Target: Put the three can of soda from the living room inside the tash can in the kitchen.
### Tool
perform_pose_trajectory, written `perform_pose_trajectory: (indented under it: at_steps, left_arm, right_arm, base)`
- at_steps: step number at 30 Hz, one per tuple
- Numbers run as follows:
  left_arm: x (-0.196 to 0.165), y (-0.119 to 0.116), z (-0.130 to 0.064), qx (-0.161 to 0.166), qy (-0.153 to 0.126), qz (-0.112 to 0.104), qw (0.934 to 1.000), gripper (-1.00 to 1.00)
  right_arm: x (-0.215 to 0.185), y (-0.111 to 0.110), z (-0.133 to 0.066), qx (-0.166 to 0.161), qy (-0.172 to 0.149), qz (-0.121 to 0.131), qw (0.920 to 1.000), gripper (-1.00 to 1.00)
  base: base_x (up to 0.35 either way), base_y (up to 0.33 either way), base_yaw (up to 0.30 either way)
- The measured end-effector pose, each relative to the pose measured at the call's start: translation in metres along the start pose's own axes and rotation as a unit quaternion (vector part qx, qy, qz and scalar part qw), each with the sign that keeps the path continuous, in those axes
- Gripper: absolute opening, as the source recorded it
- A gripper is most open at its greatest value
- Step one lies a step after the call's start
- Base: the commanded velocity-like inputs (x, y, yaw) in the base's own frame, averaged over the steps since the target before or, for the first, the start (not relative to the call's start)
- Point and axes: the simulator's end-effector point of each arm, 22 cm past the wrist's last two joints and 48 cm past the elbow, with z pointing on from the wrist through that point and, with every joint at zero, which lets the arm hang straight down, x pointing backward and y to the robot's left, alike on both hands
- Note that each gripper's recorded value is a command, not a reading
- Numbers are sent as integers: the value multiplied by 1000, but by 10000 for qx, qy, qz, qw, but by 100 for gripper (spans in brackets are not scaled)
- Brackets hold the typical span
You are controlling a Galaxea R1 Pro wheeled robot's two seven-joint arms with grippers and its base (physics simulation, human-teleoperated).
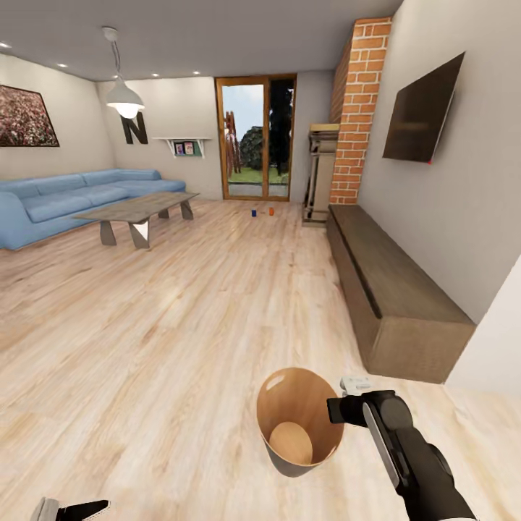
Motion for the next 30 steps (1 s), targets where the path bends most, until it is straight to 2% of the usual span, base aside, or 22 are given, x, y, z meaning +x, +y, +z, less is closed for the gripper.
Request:
perform_pose_trajectory:
  at_steps: [4, 8, 13, 30]
  left_arm:
    - [-1, 1, -1, -29, -16, 4, 10000, 100]
    - [-10, 6, -8, -146, -204, 17, 9997, 100]
    - [-13, 8, -10, -174, -291, 19, 9994, 100]
    - [-14, 8, -11, -186, -313, 10, 9993, 100]
  right_arm:
    - [0, 1, 0, -8, 0, 2, 10000, -100]
    - [0, 1, 0, -3, 1, -4, 10000, -100]
    - [0, 1, 0, -13, 0, 1, 10000, -100]
    - [0, 1, 0, -8, 7, -1, 10000, -100]
  base:
    - [323, 154, 260]
    - [330, 141, 260]
    - [333, 132, 260]
    - [345, 85, 260]
